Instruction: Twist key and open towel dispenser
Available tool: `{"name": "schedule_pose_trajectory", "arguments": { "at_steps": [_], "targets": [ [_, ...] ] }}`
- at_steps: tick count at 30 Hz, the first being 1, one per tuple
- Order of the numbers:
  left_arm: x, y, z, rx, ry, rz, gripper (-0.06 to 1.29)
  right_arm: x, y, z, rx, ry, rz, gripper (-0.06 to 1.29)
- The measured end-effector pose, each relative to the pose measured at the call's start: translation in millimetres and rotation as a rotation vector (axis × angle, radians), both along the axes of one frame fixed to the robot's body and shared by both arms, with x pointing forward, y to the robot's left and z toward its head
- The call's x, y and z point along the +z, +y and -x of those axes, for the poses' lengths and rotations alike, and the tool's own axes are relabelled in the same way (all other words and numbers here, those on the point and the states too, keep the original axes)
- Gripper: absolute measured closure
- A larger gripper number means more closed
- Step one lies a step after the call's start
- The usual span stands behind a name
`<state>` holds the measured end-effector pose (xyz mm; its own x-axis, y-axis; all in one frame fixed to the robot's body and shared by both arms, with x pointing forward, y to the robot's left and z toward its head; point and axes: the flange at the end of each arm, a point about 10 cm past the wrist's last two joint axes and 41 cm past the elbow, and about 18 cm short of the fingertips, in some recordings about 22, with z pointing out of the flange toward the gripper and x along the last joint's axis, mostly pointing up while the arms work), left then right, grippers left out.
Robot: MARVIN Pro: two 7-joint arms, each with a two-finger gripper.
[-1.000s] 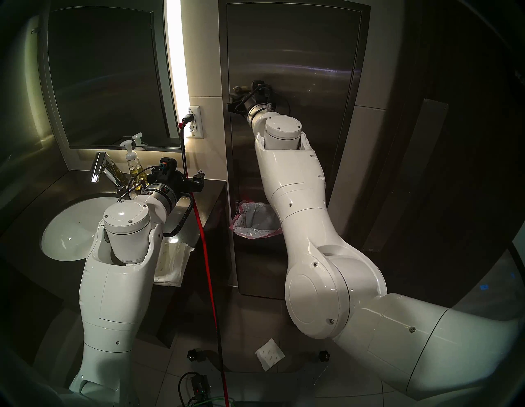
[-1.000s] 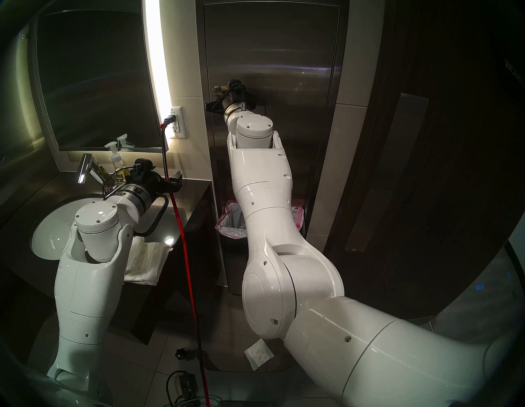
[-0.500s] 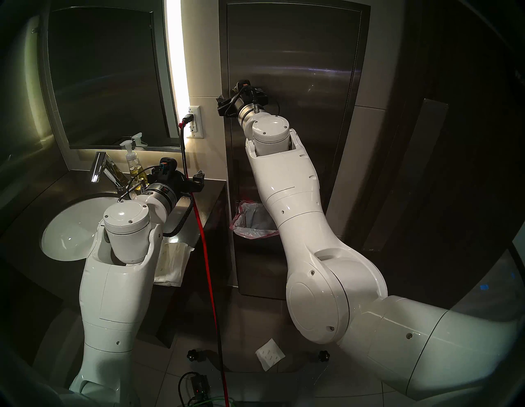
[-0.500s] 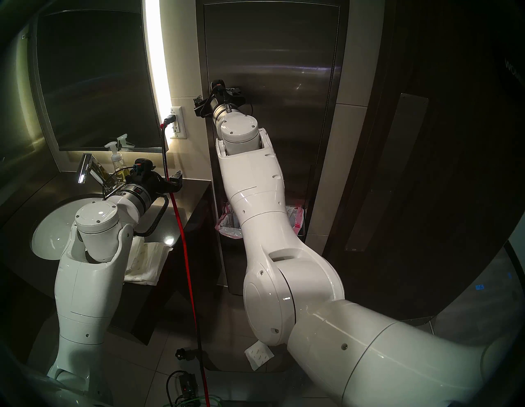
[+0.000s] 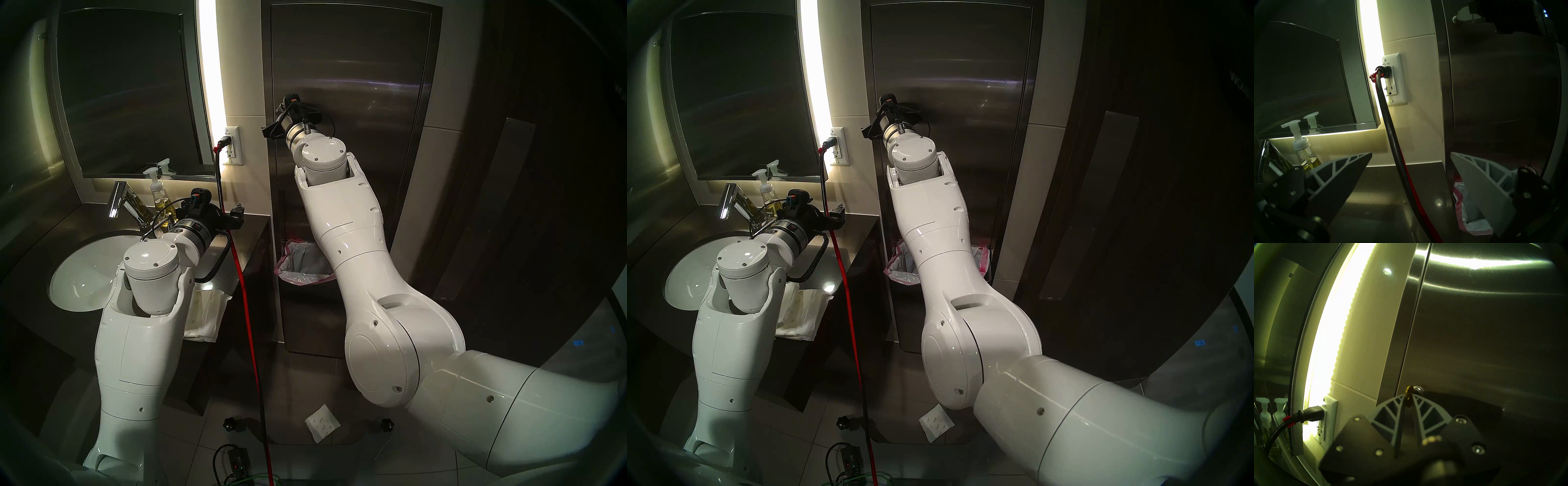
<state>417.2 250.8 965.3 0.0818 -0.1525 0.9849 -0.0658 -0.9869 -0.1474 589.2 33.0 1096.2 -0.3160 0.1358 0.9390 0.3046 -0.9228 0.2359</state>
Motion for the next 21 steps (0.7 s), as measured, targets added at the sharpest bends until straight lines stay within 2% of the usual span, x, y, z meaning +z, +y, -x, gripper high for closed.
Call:
{"name": "schedule_pose_trajectory", "arguments": {
  "at_steps": [1, 3, 5, 21],
  "targets": [
    [0.0, 0.0, 0.0, 0.000, 0.000, 0.000, -0.03, 0.0, 0.2, 0.0, 0.000, 0.000, 0.000, 0.80],
    [0.0, 0.0, 0.0, 0.000, 0.000, 0.000, -0.03, 0.1, 0.8, 0.1, 0.000, 0.000, -0.001, 0.97],
    [0.0, 0.0, 0.0, 0.000, 0.000, 0.000, -0.03, 0.3, 1.1, 0.1, 0.000, 0.000, -0.001, 1.08],
    [0.0, 0.0, 0.0, 0.000, 0.000, 0.000, -0.03, 0.4, 1.8, -2.0, 0.010, 0.011, -0.040, 1.06]
  ]
}}
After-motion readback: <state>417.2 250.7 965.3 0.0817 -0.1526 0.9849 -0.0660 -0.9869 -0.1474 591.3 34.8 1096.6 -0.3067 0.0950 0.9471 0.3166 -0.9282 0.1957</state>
